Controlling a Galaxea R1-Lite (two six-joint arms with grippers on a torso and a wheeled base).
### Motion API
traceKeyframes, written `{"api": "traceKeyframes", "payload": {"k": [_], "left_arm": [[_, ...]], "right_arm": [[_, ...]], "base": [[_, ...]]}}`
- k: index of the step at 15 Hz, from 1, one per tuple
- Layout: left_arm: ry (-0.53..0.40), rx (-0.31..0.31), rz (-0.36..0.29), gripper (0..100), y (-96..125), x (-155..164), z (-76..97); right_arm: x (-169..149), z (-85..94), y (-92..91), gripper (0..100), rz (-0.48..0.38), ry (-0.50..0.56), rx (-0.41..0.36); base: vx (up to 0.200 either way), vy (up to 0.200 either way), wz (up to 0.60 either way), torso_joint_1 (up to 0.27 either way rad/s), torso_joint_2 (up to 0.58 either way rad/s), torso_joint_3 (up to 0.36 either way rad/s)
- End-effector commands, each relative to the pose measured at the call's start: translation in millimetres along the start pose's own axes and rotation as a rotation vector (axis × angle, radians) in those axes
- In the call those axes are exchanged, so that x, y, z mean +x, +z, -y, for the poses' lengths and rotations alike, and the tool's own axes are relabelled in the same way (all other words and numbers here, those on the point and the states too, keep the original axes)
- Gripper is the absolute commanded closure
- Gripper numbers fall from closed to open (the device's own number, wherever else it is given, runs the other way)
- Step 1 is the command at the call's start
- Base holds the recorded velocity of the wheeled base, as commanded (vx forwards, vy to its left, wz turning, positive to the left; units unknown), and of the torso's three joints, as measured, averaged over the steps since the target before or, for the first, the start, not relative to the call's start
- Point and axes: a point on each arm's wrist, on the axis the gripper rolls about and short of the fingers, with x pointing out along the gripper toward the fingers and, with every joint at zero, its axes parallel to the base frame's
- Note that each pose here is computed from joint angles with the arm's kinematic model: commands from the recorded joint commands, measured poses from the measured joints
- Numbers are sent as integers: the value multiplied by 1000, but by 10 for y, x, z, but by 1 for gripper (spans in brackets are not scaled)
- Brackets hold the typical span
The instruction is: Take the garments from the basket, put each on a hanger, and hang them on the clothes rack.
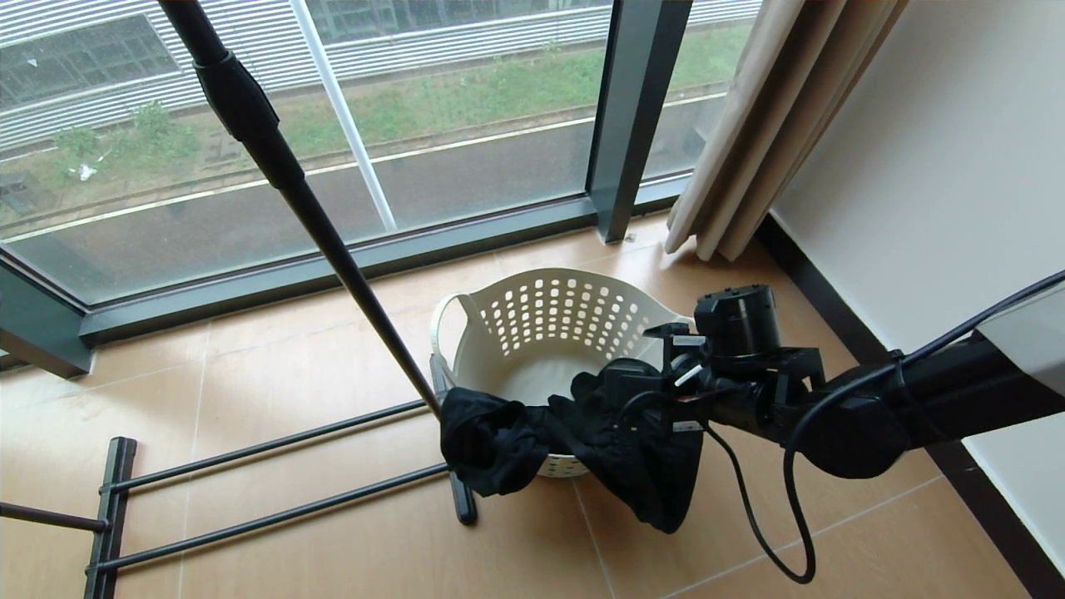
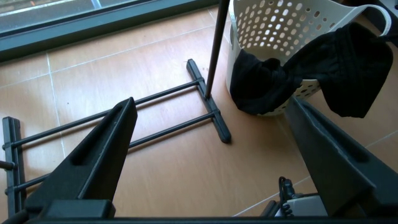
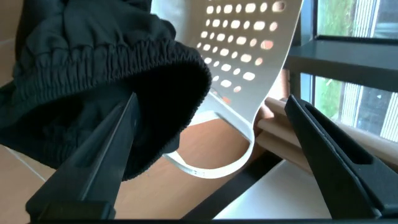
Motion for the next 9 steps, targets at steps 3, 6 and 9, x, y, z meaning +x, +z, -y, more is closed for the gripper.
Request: {"api": "traceKeyframes", "payload": {"k": [3, 6, 9], "left_arm": [[0, 0, 0, 0, -1, 0, 0], [0, 0, 0, 0, -1, 0, 0], [0, 0, 0, 0, -1, 0, 0]], "right_arm": [[236, -2, -40, 0, -31, 0, 8], [336, 40, -92, 0, -46, -9, 20], [439, 63, -121, 0, -56, -18, 27]], "base": [[0, 0, 0, 0, 0, 0], [0, 0, 0, 0, 0, 0], [0, 0, 0, 0, 0, 0]]}}
